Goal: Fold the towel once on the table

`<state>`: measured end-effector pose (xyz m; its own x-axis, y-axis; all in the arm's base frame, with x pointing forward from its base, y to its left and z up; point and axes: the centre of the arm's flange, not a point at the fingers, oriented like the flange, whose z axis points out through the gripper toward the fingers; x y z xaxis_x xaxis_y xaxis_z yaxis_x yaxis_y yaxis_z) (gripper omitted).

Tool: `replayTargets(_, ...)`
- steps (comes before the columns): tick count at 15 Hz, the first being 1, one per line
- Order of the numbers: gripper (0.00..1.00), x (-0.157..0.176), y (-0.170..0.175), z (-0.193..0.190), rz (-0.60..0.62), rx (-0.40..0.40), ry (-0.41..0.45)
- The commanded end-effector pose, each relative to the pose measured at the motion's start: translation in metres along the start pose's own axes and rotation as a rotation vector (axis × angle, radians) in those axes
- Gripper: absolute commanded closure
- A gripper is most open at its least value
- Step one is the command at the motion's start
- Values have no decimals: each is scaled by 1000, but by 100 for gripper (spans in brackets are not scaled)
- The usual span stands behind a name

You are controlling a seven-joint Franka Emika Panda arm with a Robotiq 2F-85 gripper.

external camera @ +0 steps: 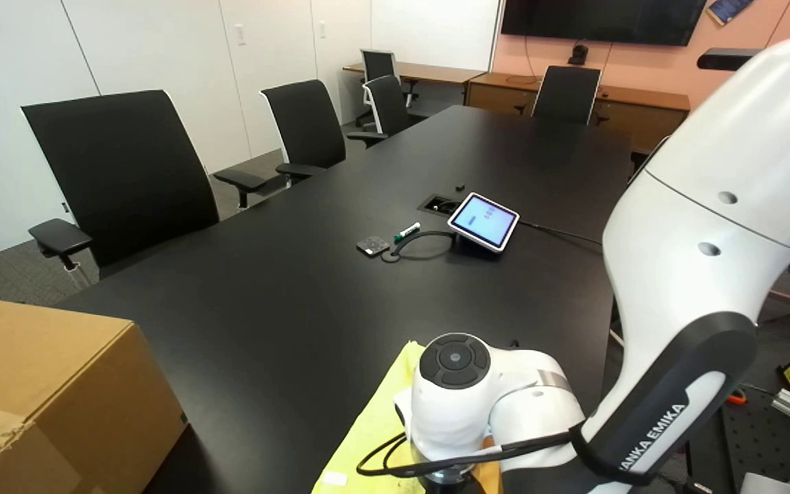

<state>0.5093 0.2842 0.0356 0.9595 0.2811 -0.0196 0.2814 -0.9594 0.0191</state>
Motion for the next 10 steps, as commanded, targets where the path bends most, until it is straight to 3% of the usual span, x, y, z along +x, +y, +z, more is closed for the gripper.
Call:
replayTargets(1,95,5,2,0,16,-8,-12)
replayTargets(10,92,11,5,-23,50,-45,7)
